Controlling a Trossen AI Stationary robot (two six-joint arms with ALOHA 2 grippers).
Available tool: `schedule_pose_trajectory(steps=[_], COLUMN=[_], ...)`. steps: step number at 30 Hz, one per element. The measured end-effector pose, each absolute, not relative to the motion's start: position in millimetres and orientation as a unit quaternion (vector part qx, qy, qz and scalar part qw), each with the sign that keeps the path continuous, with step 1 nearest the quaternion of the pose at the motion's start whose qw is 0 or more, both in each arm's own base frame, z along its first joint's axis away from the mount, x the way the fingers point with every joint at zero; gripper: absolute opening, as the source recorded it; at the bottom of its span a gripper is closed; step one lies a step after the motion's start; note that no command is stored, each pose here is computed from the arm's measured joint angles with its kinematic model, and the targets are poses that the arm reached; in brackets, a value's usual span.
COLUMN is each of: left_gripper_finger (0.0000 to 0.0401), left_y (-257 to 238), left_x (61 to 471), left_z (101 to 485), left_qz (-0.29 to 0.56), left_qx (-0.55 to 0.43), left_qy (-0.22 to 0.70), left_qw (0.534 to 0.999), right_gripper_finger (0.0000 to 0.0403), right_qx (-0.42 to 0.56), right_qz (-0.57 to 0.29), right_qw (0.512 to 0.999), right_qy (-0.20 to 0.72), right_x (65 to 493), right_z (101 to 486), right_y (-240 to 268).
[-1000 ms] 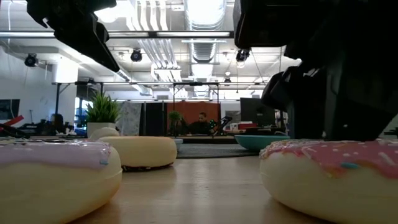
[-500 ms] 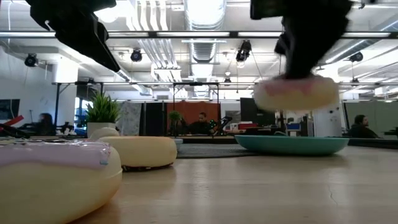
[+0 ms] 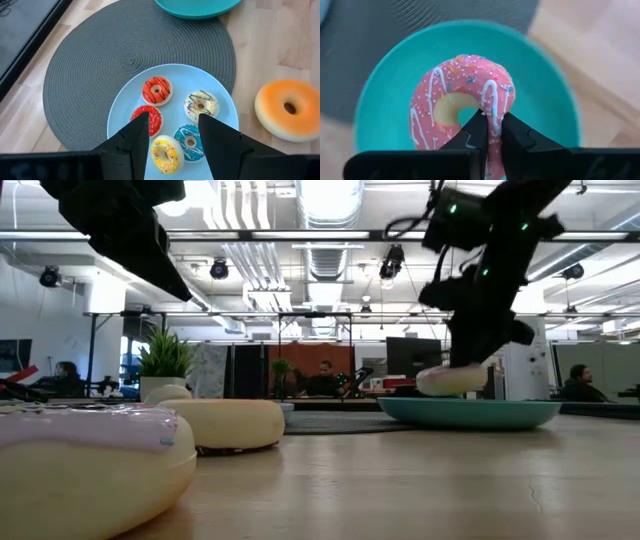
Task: Pick & Place donuts
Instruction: Put the big pink donut on the green plate, then put the big orange donut on the green plate
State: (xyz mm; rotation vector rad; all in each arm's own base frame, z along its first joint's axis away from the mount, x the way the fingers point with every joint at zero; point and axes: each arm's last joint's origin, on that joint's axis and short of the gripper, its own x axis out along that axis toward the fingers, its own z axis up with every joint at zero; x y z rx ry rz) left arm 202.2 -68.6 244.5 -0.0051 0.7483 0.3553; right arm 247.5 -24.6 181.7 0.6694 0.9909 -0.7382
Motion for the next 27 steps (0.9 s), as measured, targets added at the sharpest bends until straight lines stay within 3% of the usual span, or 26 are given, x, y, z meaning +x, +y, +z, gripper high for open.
schedule_pose_trajectory(steps=[4, 9, 16, 27], left_gripper_finger=[0.0145, 0.0145, 0.0145, 0.0145], left_y=[-69, -68, -68, -67], left_x=[202, 202, 202, 201], left_z=[244, 243, 243, 243], left_qz=[0.173, 0.173, 0.175, 0.186], left_qx=[-0.002, -0.001, -0.004, 0.003], left_qy=[0.364, 0.365, 0.365, 0.362], left_qw=[0.915, 0.915, 0.914, 0.913], right_gripper_finger=[0.0049, 0.0103, 0.0172, 0.0193], right_qx=[0.315, 0.282, 0.163, 0.075], right_qz=[-0.345, -0.331, -0.347, -0.343], right_qw=[0.755, 0.757, 0.748, 0.776], right_qy=[0.459, 0.488, 0.542, 0.524], right_x=[253, 264, 273, 282], right_z=[169, 165, 185, 209], right_y=[-39, -45, -45, -39])
